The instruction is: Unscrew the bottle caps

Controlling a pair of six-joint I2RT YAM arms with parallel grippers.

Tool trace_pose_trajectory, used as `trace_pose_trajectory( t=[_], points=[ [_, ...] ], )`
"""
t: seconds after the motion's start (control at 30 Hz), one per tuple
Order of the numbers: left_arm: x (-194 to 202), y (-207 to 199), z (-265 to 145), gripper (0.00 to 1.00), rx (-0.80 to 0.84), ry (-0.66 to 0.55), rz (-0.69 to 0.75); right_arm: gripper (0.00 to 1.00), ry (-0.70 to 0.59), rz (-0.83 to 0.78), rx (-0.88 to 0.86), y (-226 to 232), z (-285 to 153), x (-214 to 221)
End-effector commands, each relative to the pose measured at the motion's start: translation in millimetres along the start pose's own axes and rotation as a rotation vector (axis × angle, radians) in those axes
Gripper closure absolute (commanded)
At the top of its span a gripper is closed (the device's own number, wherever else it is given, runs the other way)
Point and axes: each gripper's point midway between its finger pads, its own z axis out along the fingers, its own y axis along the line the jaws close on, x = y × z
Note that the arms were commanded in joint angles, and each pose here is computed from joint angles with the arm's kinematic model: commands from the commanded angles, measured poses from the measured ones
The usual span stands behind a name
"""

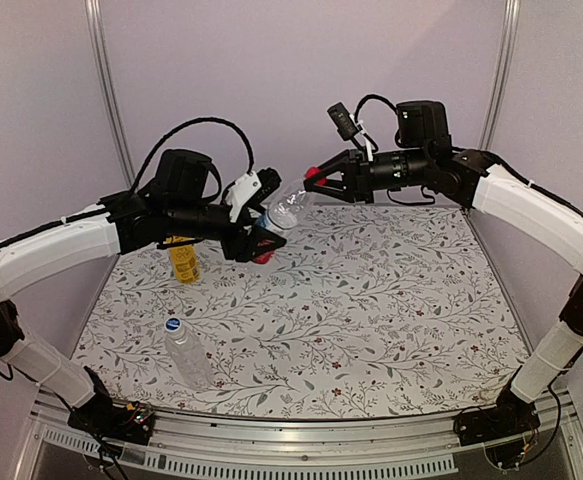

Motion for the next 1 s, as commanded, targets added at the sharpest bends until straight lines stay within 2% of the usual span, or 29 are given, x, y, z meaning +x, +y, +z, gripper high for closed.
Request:
trace_pose_trajectory(
  t=[0.0, 0.1, 0.17, 0.23, 0.37, 0.43, 0.63, 0.8, 0.97],
  points=[
    [0.5, -2.8, 4.2, 0.45, -0.002, -0.009, 0.018, 0.98, -0.035, -0.027, -0.016, 11.8, -6.8, -11.4],
    [0.8, -0.9, 4.0, 0.56, -0.015, -0.016, 0.022, 0.77, -0.039, -0.011, 0.016, 5.7, -6.2, -12.4],
    [-0.4, 1.3, 2.6, 0.58, -0.034, -0.032, 0.021, 0.48, -0.045, 0.028, 0.070, -4.2, -6.6, -14.4],
    [-1.4, 2.3, 2.0, 0.59, -0.043, -0.044, 0.018, 0.28, -0.060, 0.061, 0.122, -12.2, -8.4, -19.6],
    [-4.1, 4.6, 2.2, 0.60, -0.052, -0.063, -0.002, 0.02, -0.133, 0.110, 0.161, -15.2, -15.2, -37.3],
    [-3.3, 5.2, 3.5, 0.60, -0.054, -0.066, -0.017, 0.01, -0.173, 0.136, 0.172, -14.1, -19.3, -46.4],
    [-6.2, 13.3, 3.3, 0.62, -0.102, -0.088, -0.066, 0.12, -0.179, 0.240, 0.261, -31.3, -19.5, -45.6],
    [-6.4, 26.0, 1.9, 0.65, -0.175, -0.093, -0.086, 0.17, -0.190, 0.251, 0.205, -20.3, -11.3, -44.0],
    [-6.4, 26.1, 2.5, 0.65, -0.176, -0.099, -0.095, 0.23, -0.198, 0.251, 0.195, -17.0, -6.9, -44.6]
  ],
)
